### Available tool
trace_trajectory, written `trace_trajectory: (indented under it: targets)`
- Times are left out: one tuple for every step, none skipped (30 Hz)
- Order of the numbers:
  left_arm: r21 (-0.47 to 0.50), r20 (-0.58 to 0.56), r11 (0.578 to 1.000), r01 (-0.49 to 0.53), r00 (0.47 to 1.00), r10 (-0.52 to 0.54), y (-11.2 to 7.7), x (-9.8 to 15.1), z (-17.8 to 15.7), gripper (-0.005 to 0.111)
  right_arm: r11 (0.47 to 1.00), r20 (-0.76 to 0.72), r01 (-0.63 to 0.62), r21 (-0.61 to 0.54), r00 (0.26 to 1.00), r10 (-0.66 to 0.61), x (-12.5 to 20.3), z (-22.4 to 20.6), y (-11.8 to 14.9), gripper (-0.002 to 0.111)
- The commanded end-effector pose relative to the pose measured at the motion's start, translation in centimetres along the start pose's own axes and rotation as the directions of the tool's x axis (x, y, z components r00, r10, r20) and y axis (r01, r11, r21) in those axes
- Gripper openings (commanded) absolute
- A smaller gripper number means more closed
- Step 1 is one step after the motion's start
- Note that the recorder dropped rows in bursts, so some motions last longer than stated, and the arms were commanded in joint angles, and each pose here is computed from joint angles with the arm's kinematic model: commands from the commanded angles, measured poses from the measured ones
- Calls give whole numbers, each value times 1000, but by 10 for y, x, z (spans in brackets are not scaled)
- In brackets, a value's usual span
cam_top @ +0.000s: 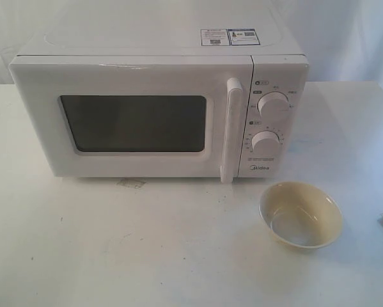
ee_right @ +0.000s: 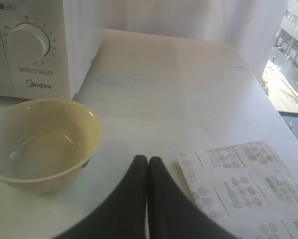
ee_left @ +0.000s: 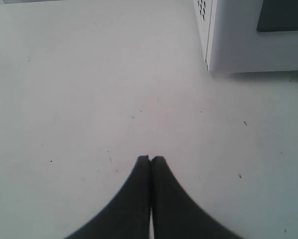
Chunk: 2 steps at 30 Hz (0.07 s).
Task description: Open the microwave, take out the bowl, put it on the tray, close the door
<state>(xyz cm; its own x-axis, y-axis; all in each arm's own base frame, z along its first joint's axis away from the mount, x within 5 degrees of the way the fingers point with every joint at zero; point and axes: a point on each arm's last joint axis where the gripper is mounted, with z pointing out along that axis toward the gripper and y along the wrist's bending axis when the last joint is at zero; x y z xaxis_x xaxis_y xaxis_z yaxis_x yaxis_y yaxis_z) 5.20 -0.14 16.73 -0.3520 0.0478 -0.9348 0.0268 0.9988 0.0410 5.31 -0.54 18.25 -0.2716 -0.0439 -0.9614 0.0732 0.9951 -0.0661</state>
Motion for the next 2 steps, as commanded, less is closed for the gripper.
trace_trajectory:
  targets:
    - [9, 2, 1000, 13, 1000, -13, -1, 1, 0, 0, 1000, 7, -2, 6, 1000, 2, 1, 0, 0, 0]
    - [9, 2, 1000, 13, 1000, -13, -1, 1, 0, 0, 1000, 7, -2, 6, 1000, 2, 1, 0, 0, 0]
